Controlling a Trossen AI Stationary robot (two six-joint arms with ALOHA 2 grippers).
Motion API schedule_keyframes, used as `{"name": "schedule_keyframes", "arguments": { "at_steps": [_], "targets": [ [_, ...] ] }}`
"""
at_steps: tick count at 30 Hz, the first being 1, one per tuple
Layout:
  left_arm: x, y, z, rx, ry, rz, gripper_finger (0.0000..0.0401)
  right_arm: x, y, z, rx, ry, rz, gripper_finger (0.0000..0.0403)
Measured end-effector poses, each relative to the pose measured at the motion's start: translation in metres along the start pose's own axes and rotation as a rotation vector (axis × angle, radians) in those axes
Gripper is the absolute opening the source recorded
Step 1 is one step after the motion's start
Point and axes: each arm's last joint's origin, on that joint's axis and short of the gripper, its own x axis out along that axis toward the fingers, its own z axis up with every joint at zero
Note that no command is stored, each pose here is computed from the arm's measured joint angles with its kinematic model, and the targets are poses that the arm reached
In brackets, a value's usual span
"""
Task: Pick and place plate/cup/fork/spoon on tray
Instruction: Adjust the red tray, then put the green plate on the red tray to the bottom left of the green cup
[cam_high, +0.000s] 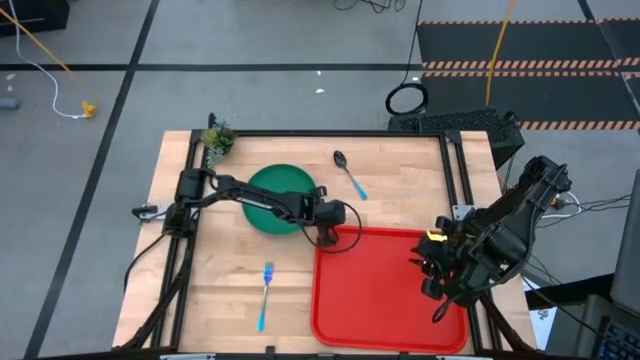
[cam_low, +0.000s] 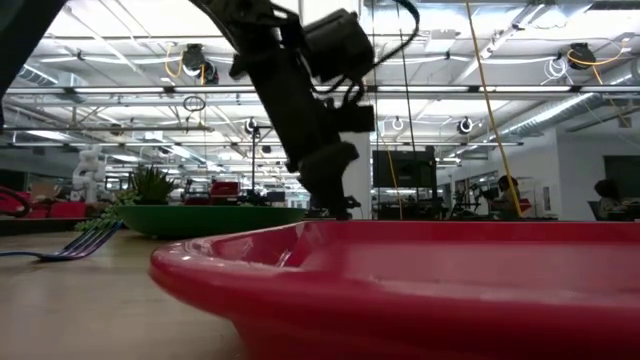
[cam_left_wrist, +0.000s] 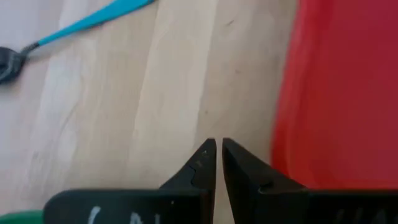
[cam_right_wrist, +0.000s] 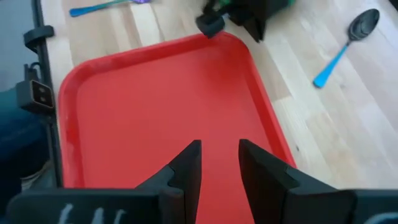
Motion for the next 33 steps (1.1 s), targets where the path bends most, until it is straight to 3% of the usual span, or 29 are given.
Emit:
{"name": "schedule_keyframes", "arguments": {
  "at_steps": [26, 33],
  "targets": [
    [-0.004, -0.023, -0.006, 0.025, 0.038, -0.104, 0.0033, 0.000, 0.004, 0.001, 0.021, 0.008, 0.045, 0.0100],
    [-0.031, -0.019, -0.002, -0.024, 0.032, -0.107, 0.0033, 0.001, 0.005, 0.001, 0.024, 0.000, 0.047, 0.0100]
  ]
}}
